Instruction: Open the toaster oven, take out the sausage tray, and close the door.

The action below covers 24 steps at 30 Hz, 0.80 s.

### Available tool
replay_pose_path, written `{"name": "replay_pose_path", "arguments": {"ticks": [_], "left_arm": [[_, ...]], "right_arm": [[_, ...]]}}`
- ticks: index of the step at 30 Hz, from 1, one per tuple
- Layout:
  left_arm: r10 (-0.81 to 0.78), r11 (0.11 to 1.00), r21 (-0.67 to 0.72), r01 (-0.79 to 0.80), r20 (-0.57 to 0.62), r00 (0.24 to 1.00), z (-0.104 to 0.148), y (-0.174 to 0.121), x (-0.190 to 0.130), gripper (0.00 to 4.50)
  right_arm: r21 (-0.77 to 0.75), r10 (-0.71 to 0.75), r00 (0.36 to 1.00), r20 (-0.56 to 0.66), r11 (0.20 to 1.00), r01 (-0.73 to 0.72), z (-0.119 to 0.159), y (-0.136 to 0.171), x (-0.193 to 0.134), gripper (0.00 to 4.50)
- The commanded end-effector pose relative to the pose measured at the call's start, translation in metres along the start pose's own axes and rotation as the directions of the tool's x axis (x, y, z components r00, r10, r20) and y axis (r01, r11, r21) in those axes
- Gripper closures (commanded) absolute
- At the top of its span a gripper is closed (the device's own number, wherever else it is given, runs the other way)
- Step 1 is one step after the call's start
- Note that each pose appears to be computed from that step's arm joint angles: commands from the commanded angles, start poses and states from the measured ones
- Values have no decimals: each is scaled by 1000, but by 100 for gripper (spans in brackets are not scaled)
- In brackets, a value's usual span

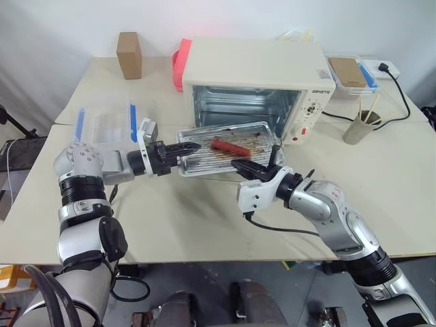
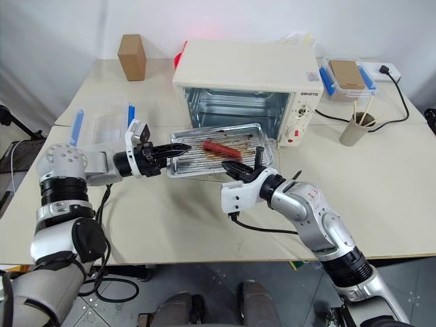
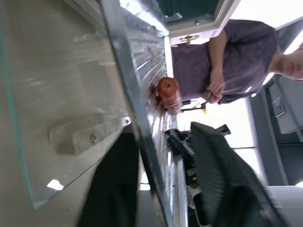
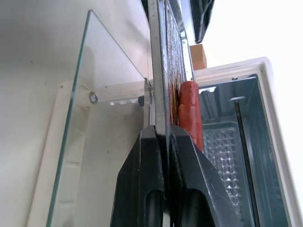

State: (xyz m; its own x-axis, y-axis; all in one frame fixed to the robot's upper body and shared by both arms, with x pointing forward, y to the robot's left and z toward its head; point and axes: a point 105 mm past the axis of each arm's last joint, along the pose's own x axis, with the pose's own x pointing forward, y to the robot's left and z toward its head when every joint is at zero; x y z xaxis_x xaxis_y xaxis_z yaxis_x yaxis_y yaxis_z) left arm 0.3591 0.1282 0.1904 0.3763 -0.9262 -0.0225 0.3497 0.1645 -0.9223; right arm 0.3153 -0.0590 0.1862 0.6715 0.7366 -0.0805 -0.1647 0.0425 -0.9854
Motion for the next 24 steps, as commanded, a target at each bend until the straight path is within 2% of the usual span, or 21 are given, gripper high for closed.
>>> {"name": "replay_pose_path", "arguments": {"ticks": [1, 2, 6, 9, 12, 14, 16, 18, 19, 20, 22, 24], "left_arm": [[-72, 997, -31, 72, 8, 997, 0, -7, 2, 424], [-79, 996, -41, 79, 9, 997, -1, -7, 2, 448], [-74, 990, -122, 75, 14, 997, -2, 0, 0, 448], [-69, 983, -170, 70, 7, 998, -4, 4, -4, 450], [-83, 976, -198, 87, 30, 996, -2, 4, -13, 450], [-75, 973, -215, 84, 48, 996, -3, 7, -23, 450], [-76, 974, -206, 90, 79, 994, -6, 11, -44, 450], [-68, 978, -189, 92, 130, 989, -10, 13, -69, 450], [-71, 977, -188, 103, 169, 983, -9, 13, -80, 450], [-68, 976, -188, 108, 208, 976, -9, 14, -91, 450], [-60, 977, -185, 108, 248, 967, -13, 16, -107, 450], [-49, 978, -181, 105, 291, 955, -21, 18, -125, 450]], "right_arm": [[-3, -36, 998, 43, 999, 36, 7, -10, -2, 446], [1, -31, 999, 44, 1000, 31, 7, -9, -3, 446], [76, -28, 997, 66, 997, 23, 8, -8, -5, 446], [133, -27, 997, 74, 991, 16, 9, -7, -7, 374], [121, -30, 991, 131, 993, 14, 18, -9, -11, 278], [132, 12, 985, 170, 991, -35, 22, -2, -18, 213], [171, 13, 986, 164, 984, -41, 12, 2, -36, 147], [305, -8, 991, 132, 952, -32, -7, 4, -58, 147], [304, -11, 991, 135, 952, -31, -12, 5, -67, 147], [270, -28, 978, 207, 962, -29, -5, 4, -75, 147], [282, 15, 973, 231, 956, -82, -9, 14, -87, 188], [371, -9, 989, 147, 927, -46, -33, 17, -99, 235]]}}
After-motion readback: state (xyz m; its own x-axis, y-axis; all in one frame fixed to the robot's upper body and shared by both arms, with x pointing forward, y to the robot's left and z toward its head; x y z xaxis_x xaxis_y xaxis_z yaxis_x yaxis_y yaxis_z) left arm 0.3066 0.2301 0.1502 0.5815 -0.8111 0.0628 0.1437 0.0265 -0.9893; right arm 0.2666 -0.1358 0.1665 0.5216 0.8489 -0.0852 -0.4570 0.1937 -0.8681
